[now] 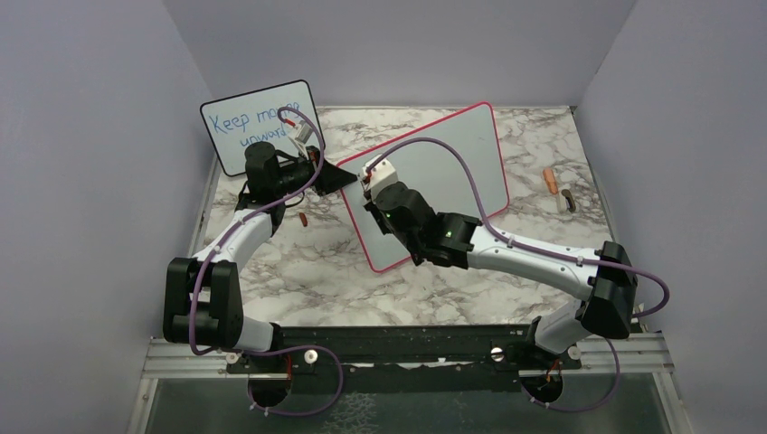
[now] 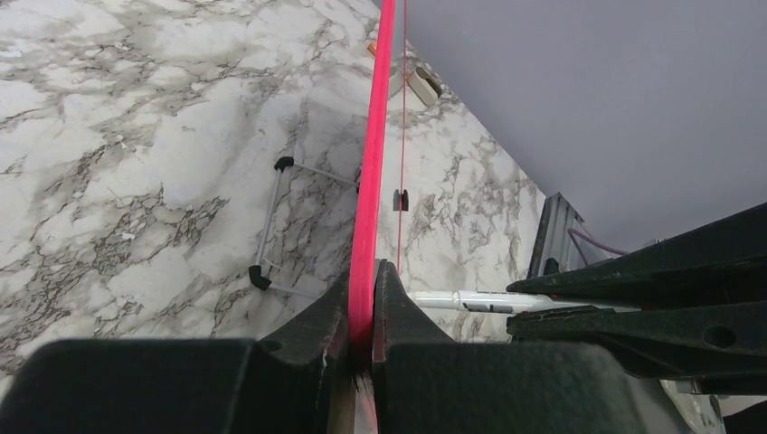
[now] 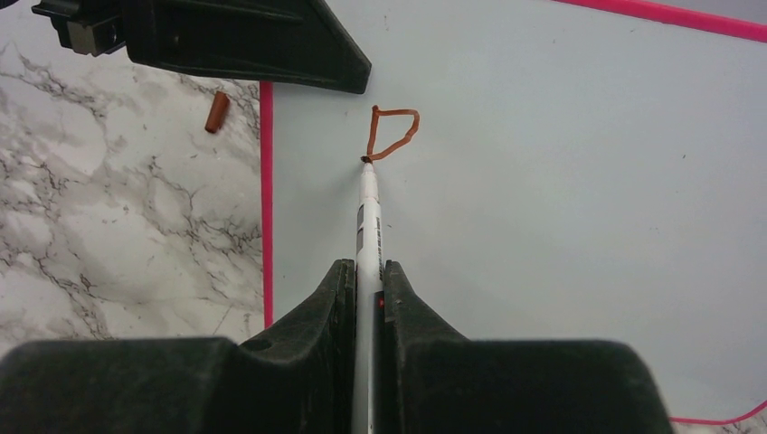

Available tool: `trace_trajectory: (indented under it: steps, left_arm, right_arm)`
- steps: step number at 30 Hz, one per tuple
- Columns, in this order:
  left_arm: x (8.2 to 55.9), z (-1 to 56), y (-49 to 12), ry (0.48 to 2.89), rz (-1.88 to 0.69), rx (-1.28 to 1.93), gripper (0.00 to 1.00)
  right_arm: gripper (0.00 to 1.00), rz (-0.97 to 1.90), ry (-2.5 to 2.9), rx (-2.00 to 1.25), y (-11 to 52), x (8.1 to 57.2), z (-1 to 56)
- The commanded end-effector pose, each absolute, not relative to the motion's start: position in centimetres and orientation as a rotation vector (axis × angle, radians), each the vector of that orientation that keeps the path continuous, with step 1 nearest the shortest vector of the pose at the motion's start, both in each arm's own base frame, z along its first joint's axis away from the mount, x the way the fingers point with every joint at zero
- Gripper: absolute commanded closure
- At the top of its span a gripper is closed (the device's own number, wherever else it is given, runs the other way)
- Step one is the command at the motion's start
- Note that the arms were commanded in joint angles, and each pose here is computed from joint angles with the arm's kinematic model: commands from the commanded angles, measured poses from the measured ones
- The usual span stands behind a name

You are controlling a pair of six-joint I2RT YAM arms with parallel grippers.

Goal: Write a sentence on the whiteboard

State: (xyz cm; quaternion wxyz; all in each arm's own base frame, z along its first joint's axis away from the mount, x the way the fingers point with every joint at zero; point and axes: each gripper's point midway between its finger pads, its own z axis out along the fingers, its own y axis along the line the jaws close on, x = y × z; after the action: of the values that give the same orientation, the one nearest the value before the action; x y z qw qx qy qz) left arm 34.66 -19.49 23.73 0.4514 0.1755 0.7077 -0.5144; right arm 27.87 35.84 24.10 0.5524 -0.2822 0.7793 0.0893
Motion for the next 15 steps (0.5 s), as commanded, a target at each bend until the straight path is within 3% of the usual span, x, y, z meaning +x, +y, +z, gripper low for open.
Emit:
trace_trajectory:
  steps: [1, 15]
  left_arm:
    - [34.7, 21.4, -19.7, 1.81, -1.254, 0.442, 1.0]
    - [34.7, 21.3, -19.7, 1.812, -1.253, 0.441, 1.0]
  right_arm:
    - [0.99, 0.129, 1.863, -0.617, 34.2, 28.3, 23.3]
    - [0.99, 0.104, 1.87, -0.573, 33.2, 28.3, 23.3]
